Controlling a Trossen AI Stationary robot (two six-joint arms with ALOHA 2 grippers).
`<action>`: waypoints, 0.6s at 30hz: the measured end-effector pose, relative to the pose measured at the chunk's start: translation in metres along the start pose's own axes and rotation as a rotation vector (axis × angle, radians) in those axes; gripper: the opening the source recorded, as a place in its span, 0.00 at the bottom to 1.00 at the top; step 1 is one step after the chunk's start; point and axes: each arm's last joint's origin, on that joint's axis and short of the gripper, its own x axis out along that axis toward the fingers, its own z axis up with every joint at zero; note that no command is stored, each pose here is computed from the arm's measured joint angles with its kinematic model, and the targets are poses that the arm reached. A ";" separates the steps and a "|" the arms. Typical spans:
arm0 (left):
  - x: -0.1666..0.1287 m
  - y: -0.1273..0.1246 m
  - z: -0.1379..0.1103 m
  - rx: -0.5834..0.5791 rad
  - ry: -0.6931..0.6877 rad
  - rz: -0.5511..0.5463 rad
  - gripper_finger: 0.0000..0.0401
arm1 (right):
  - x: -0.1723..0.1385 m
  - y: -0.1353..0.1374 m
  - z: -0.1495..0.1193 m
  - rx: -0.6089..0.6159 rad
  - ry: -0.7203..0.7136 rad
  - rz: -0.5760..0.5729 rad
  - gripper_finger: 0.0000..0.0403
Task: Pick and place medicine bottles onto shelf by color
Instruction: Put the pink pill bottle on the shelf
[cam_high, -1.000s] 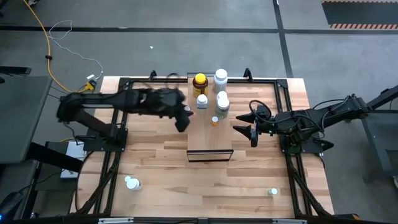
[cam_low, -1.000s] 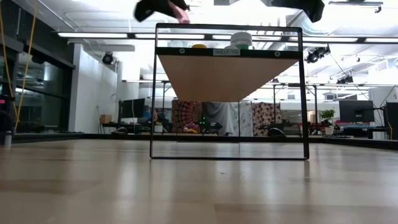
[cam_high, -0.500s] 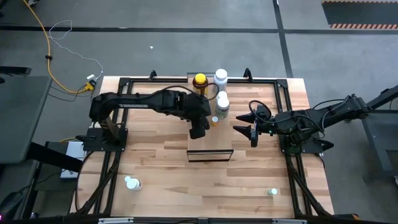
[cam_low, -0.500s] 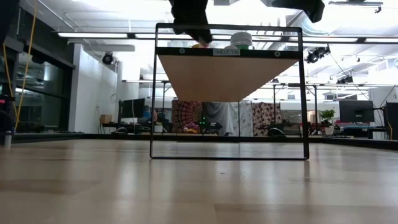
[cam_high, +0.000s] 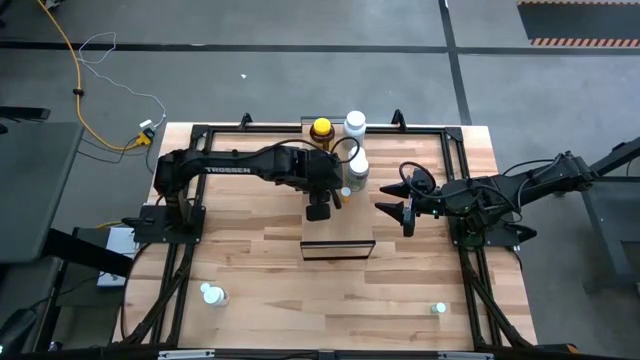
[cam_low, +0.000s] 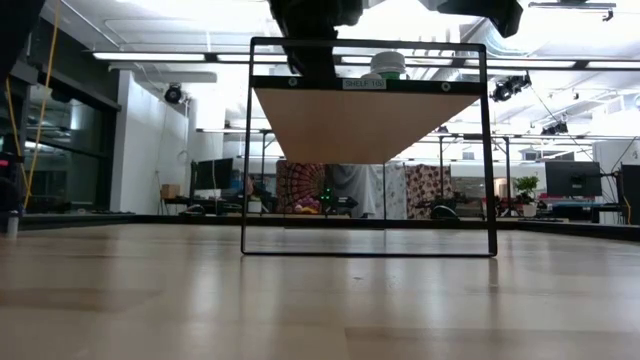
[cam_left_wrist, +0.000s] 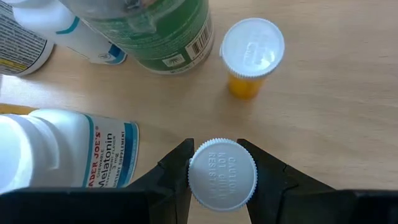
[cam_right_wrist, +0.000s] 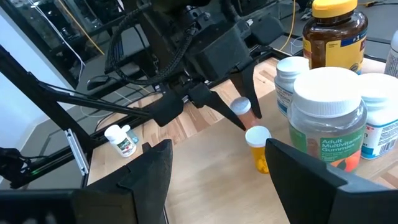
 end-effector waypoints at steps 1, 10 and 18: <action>0.000 0.000 0.000 -0.001 -0.001 0.000 0.26 | 0.000 0.000 0.000 0.000 0.001 -0.001 0.61; 0.001 0.009 -0.001 -0.018 0.011 0.006 0.26 | 0.000 0.000 0.000 -0.002 0.003 -0.002 0.61; 0.003 0.019 -0.003 -0.084 0.016 -0.046 0.26 | 0.000 0.000 0.000 -0.002 0.003 -0.002 0.61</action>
